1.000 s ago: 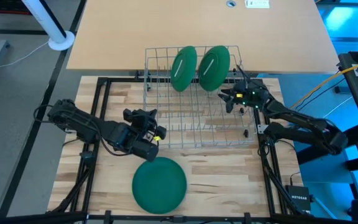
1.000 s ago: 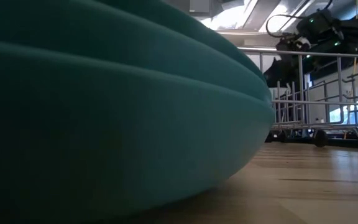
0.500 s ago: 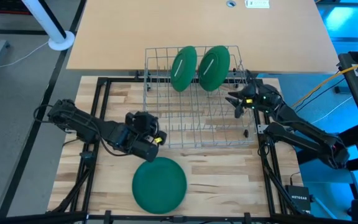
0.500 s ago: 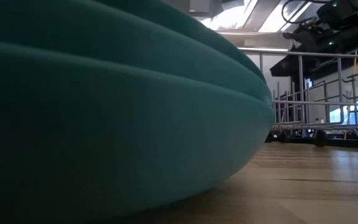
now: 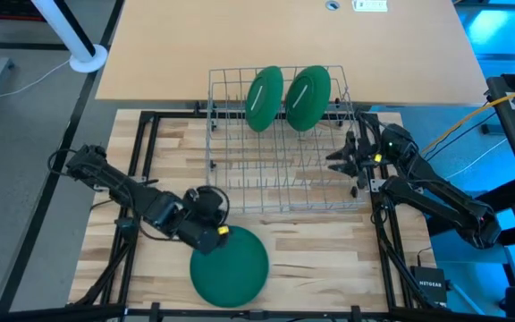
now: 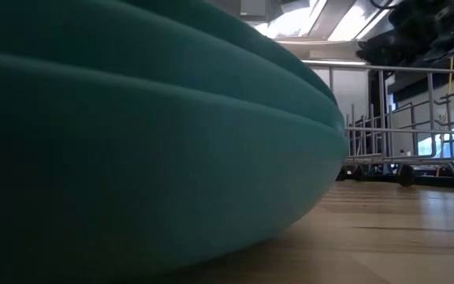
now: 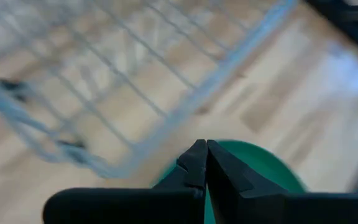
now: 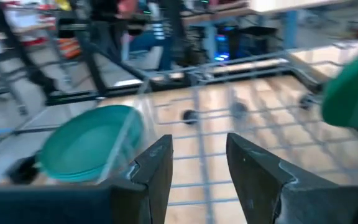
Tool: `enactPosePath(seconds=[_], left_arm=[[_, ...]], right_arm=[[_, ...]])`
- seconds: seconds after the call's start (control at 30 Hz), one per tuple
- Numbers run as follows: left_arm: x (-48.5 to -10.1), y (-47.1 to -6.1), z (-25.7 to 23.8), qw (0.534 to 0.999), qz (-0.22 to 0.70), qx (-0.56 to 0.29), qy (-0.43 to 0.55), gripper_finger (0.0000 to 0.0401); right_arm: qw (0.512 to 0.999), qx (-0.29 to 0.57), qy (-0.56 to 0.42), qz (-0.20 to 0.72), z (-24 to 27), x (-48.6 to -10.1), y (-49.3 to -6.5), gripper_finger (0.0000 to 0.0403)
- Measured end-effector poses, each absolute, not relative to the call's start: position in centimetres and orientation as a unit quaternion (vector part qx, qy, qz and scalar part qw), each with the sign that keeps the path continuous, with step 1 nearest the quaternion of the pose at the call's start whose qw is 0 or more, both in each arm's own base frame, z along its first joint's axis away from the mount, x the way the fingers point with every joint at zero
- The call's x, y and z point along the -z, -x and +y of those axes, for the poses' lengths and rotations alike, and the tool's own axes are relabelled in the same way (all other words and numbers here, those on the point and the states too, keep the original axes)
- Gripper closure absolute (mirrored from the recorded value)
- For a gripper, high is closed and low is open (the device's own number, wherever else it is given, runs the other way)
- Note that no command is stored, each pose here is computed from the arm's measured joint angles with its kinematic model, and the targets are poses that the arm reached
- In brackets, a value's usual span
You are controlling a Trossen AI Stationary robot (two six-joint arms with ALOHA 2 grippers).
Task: Sort dishes
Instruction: Put the green plate in the dish rack
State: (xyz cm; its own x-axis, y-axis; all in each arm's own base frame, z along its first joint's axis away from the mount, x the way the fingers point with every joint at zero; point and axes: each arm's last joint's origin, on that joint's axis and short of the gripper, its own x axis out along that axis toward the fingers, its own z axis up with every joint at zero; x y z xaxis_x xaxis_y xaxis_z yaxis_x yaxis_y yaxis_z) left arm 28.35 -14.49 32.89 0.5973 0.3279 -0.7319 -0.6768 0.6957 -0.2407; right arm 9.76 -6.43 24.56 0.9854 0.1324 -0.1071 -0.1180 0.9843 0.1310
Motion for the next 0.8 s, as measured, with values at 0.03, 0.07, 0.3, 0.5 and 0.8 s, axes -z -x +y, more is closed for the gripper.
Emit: enactPosePath(seconds=[0.03, 0.07, 0.3, 0.5, 0.8], left_arm=[[-33.0, -28.5, -15.0, 0.859, 0.334, -0.279, 0.270, 0.0401], [-33.2, -28.6, -15.5, 0.862, 0.329, -0.263, 0.284, 0.0401], [-33.3, -28.9, -19.2, 0.859, 0.313, -0.171, 0.367, 0.0399], [-29.7, -28.6, -21.5, 0.754, 0.389, -0.242, 0.471, 0.0354], [-27.2, -27.8, -22.7, 0.582, 0.503, -0.323, 0.551, 0.0307]], right_arm=[[0.994, -0.074, -0.061, 0.056, -6.3, -24.6, -9.7, 0.0249], [0.993, -0.083, -0.059, 0.054, -6.2, -24.6, -9.7, 0.0249], [0.993, -0.105, -0.036, 0.046, -6.0, -24.8, -9.5, 0.0249], [0.993, -0.106, -0.028, 0.045, -6.0, -24.8, -9.5, 0.0249], [0.993, -0.107, -0.018, 0.044, -6.0, -24.8, -9.5, 0.0249]])
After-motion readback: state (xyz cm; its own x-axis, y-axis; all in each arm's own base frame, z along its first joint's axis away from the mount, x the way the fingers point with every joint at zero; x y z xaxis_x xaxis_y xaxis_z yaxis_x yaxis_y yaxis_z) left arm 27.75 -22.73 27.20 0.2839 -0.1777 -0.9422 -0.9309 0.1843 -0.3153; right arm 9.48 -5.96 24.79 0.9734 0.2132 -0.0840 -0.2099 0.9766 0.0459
